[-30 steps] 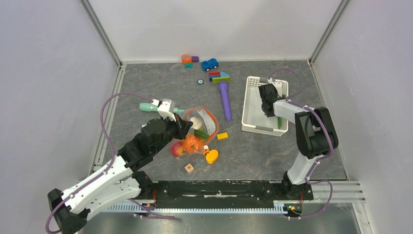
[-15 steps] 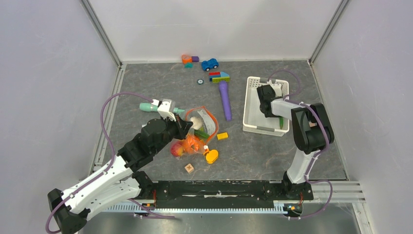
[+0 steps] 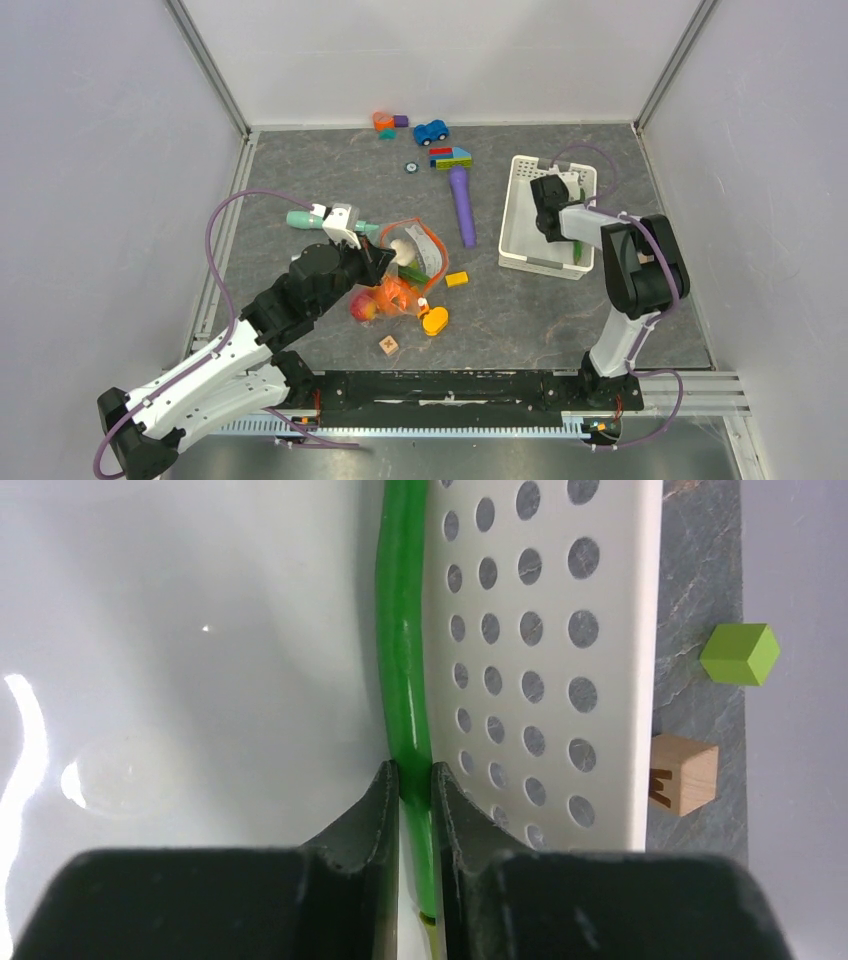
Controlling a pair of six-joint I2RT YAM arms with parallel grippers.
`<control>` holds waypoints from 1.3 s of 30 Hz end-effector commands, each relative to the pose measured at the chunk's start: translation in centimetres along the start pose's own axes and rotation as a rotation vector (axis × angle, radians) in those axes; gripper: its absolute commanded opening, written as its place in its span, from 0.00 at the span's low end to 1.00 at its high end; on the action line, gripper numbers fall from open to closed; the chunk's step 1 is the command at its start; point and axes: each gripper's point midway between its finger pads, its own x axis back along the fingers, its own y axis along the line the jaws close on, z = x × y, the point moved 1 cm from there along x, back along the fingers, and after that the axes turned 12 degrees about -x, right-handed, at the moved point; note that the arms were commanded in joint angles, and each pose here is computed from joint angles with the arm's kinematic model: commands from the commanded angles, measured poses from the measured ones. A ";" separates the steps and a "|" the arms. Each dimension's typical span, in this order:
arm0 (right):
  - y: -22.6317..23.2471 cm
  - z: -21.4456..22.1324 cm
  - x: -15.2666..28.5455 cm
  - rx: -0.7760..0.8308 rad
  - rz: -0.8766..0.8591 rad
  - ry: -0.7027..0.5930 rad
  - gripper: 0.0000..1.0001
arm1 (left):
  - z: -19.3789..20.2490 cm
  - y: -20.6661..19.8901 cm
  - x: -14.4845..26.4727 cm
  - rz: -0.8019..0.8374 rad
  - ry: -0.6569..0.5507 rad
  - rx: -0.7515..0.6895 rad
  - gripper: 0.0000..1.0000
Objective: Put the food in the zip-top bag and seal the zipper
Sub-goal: Pick up the fake vegetable from the bin, then place the fake vegetable in the zipper food storage bag.
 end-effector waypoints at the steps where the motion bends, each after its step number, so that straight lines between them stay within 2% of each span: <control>1: 0.9 -1.1 1.4 -0.051 -0.144 -0.039 0.00 | -1.0 0.1 0.1 -0.013 -0.038 0.015 0.02; 5: 2.2 -2.4 3.2 -0.089 -0.294 -0.089 0.00 | -1.0 0.1 0.2 -0.015 -0.038 0.016 0.02; 21: 2.4 -5.9 10.8 -0.195 -0.635 -0.263 0.00 | -0.9 0.2 0.1 -0.021 -0.038 0.015 0.02; 31: 3.4 -7.9 20.9 -0.071 -1.114 -0.528 0.00 | -0.9 0.1 0.2 -0.012 -0.038 0.019 0.02; 34: 3.8 -7.3 23.7 -0.015 -1.250 -0.504 0.00 | -1.0 0.1 0.2 -0.011 -0.040 0.021 0.02; 39: 3.7 -2.9 29.4 0.057 -1.558 -0.310 0.00 | -0.9 0.1 0.0 -0.013 -0.037 0.016 0.02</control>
